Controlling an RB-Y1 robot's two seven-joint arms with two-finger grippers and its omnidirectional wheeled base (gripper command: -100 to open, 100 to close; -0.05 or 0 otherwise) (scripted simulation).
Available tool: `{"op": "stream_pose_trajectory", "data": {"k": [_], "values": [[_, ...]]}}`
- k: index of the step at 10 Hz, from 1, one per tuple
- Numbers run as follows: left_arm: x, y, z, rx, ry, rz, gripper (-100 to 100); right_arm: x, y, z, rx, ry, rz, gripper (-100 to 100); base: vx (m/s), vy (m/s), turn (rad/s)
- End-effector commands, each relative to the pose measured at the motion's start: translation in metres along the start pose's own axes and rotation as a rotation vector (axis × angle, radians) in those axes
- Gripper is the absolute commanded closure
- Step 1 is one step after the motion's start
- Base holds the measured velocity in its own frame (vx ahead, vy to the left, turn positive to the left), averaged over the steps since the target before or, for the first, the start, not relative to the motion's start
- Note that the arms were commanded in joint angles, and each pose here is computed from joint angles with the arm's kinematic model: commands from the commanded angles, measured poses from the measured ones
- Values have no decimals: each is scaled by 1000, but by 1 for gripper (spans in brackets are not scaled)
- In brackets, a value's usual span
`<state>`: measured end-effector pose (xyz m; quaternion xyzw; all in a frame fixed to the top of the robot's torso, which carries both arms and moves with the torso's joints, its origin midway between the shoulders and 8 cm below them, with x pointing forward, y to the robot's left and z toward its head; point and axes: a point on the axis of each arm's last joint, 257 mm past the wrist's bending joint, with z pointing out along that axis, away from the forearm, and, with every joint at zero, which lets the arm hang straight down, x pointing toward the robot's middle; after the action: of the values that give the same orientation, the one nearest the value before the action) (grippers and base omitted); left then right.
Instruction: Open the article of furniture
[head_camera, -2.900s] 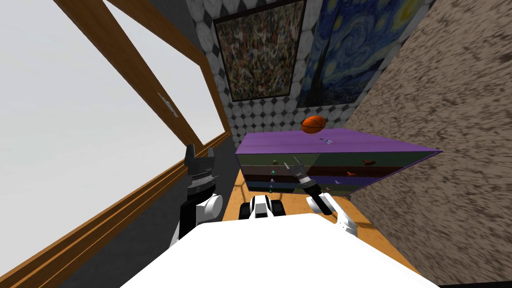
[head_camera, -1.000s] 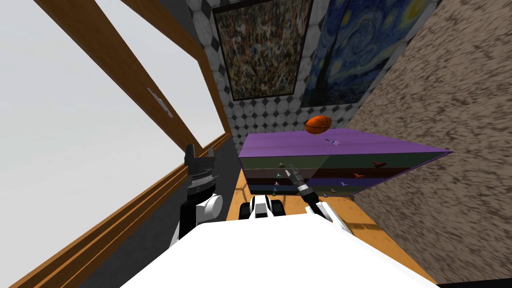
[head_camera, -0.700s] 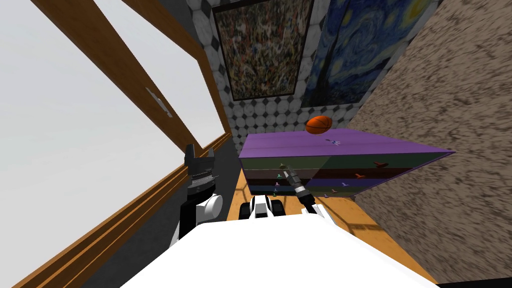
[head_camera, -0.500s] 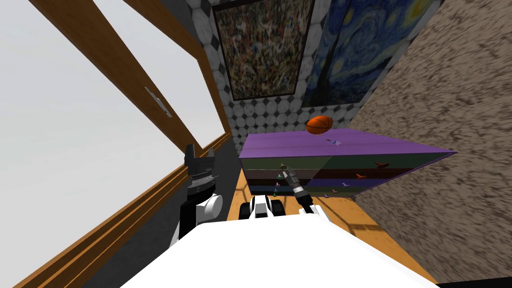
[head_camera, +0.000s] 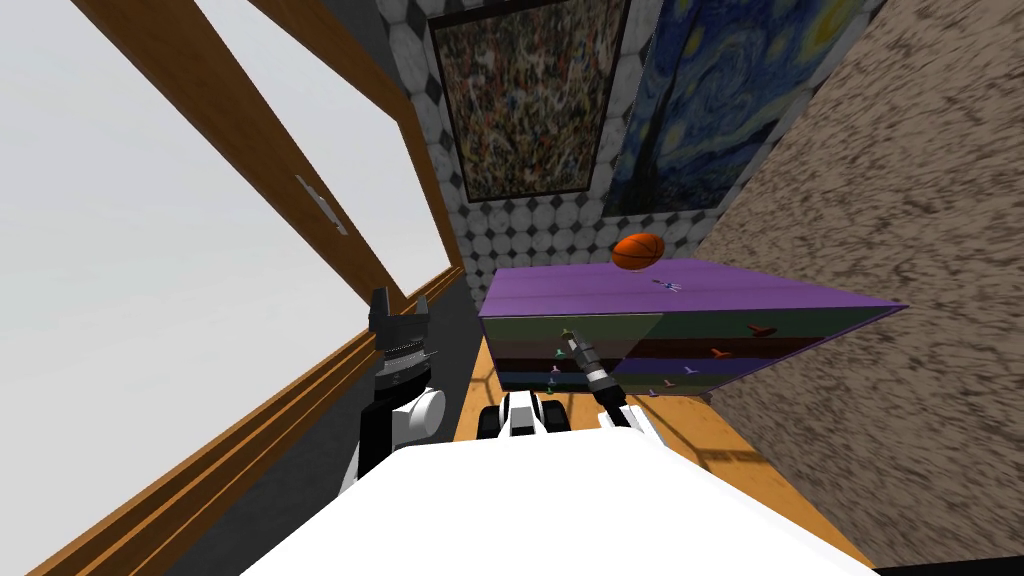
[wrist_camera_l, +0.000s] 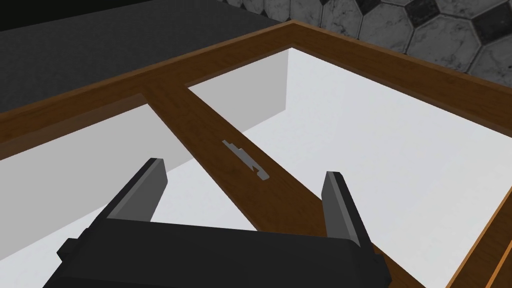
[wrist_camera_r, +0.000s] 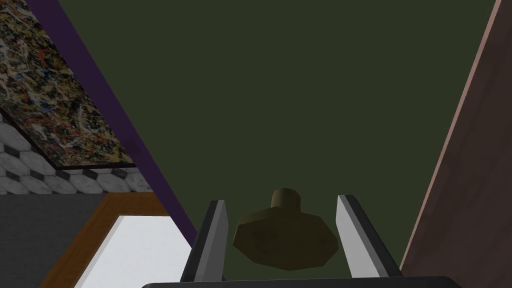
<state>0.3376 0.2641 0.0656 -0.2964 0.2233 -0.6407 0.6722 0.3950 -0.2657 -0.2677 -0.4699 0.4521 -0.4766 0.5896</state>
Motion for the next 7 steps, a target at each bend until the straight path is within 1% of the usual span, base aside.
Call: {"op": "stream_pose_trajectory", "data": {"k": [1, 3, 4, 5, 7], "values": [[0, 0, 0, 0, 0, 0, 0, 0, 6, -5, -21, 2, 4, 100, -203, 31, -9], [0, 0, 0, 0, 0, 0, 0, 0, 5, -7, -25, -1, 5, 100, -204, 32, -16], [0, 0, 0, 0, 0, 0, 0, 1, 1, -3, -11, -2, 2, 100, -102, 14, -11], [0, 0, 0, 0, 0, 0, 0, 1, 5, -7, -25, -3, 5, 100, -155, 25, -18], [0, 0, 0, 0, 0, 0, 0, 1, 8, -10, -35, -5, 7, 100, -206, 18, -16]]}}
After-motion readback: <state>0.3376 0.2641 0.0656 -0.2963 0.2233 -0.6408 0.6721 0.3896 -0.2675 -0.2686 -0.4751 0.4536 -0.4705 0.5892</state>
